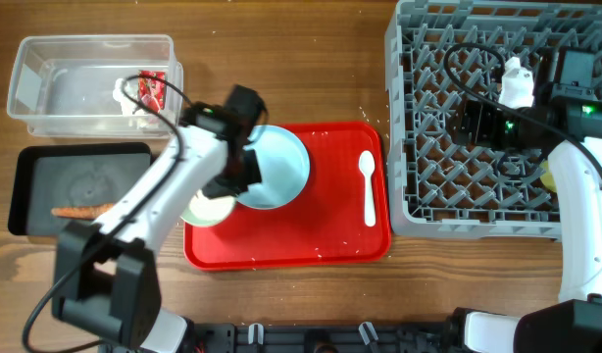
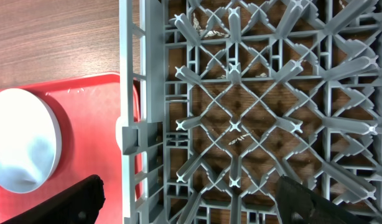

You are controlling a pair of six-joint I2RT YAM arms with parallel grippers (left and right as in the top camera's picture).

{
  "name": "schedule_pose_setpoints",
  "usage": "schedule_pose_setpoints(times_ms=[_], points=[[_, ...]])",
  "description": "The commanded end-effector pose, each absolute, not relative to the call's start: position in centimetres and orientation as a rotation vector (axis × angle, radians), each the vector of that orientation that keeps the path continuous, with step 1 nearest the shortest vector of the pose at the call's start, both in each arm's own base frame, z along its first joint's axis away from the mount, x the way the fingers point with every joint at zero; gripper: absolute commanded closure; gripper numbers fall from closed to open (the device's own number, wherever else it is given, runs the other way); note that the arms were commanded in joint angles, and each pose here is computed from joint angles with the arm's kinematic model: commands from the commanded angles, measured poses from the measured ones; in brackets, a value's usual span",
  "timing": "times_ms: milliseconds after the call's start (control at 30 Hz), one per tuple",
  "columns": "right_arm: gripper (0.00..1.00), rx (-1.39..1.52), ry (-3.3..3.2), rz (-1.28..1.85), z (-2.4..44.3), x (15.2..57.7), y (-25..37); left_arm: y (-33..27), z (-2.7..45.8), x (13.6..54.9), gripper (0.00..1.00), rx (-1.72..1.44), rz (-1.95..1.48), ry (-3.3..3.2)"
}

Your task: Sort waste into correct bins and load items into the dishwasher rack

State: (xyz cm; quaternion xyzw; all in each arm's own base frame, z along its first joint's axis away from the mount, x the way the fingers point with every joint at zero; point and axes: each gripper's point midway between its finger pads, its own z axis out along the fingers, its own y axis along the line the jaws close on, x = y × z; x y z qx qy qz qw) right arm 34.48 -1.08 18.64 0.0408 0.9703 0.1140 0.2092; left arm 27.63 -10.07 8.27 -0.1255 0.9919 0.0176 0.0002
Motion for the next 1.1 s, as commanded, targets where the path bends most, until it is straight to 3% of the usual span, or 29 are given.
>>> schedule_pose_setpoints(times_ms=[0,233,700,1067], points=[[0.09,0.111,2.680,0.344,19.2,34.4,-0.6,-7.2,10.9,29.9,0.96,-0.384,-0.029,3.040],[0.09,0.107,2.678,0.342,19.2,34.5,-0.6,-1.9,11.8,33.0,0.96,-0.464,-0.378,2.939],[0.10,0.104,2.696,0.334,19.0,34.1,-0.7,6.8,16.2,35.2,0.96,-0.580,-1.006,2.472],[0.10,0.125,2.730,0.274,18.6,33.5,-1.4,8.5,13.9,34.9,0.96,-0.590,-1.506,2.150]])
